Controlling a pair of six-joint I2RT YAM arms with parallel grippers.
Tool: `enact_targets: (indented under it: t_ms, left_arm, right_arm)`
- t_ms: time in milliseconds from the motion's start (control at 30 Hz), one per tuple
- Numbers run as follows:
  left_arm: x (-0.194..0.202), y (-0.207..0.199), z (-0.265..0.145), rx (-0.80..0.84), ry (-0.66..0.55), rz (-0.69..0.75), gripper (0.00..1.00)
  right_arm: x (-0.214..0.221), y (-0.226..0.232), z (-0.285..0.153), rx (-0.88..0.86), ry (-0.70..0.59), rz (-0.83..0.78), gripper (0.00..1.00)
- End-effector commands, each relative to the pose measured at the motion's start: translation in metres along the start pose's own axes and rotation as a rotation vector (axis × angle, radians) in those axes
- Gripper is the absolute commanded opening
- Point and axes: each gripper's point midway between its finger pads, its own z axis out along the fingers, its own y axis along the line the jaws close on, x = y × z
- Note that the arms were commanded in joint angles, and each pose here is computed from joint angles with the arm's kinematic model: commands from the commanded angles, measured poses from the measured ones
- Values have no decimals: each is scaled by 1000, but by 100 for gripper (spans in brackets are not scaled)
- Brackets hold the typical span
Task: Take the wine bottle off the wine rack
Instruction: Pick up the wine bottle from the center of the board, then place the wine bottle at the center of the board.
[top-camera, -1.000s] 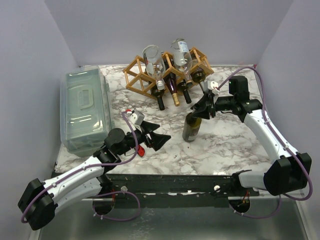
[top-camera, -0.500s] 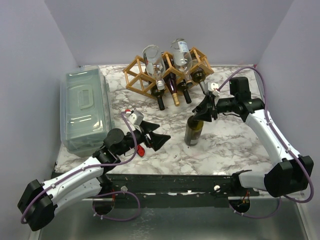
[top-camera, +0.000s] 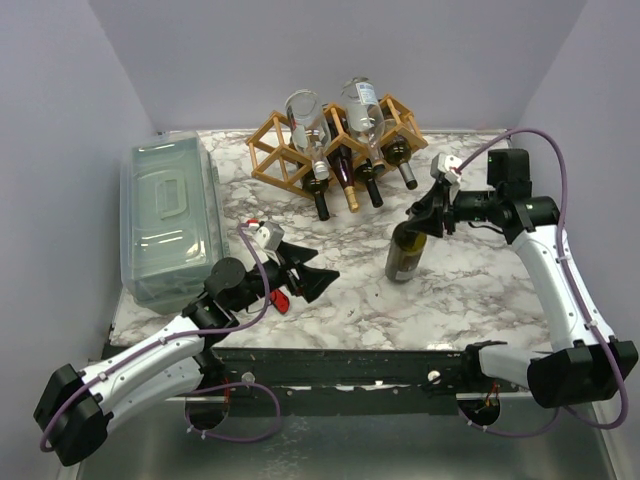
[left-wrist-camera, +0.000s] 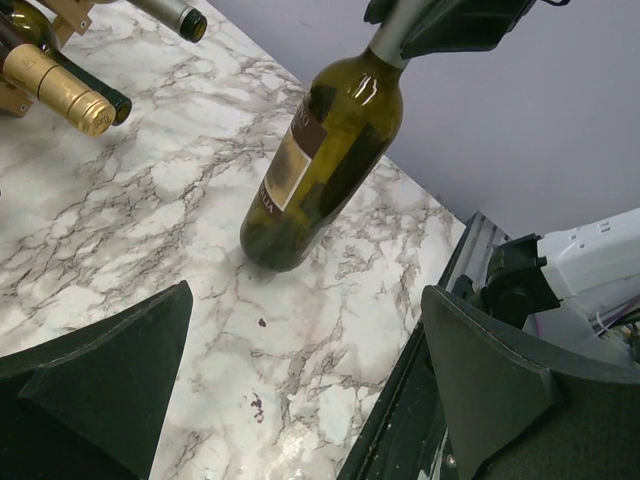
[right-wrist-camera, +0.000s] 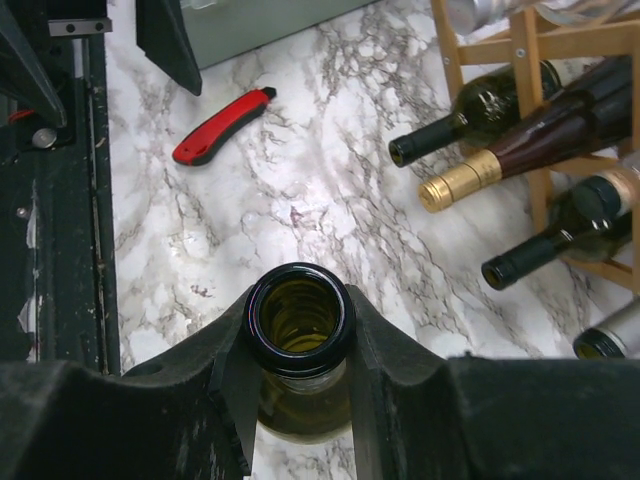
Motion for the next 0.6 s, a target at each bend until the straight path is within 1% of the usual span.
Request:
enact_targets:
  t_ms: [0, 100, 367, 567]
  left_arm:
    - [-4, 7, -2, -39, -10, -42, 99]
    - [-2, 10, -3, -53, -10, -63, 99]
    - [-6, 6, -5, -41, -8, -62, 99]
    - [-9, 6, -8, -45, -20, -60, 99]
  right_arm:
    - [-23, -10, -23, 79, -43, -38, 0]
    - [-19, -21, -33, 134, -42, -23, 0]
    - [-12, -50, -59, 289, -3, -2, 0]
    - [-9, -76, -80, 403, -4, 24, 0]
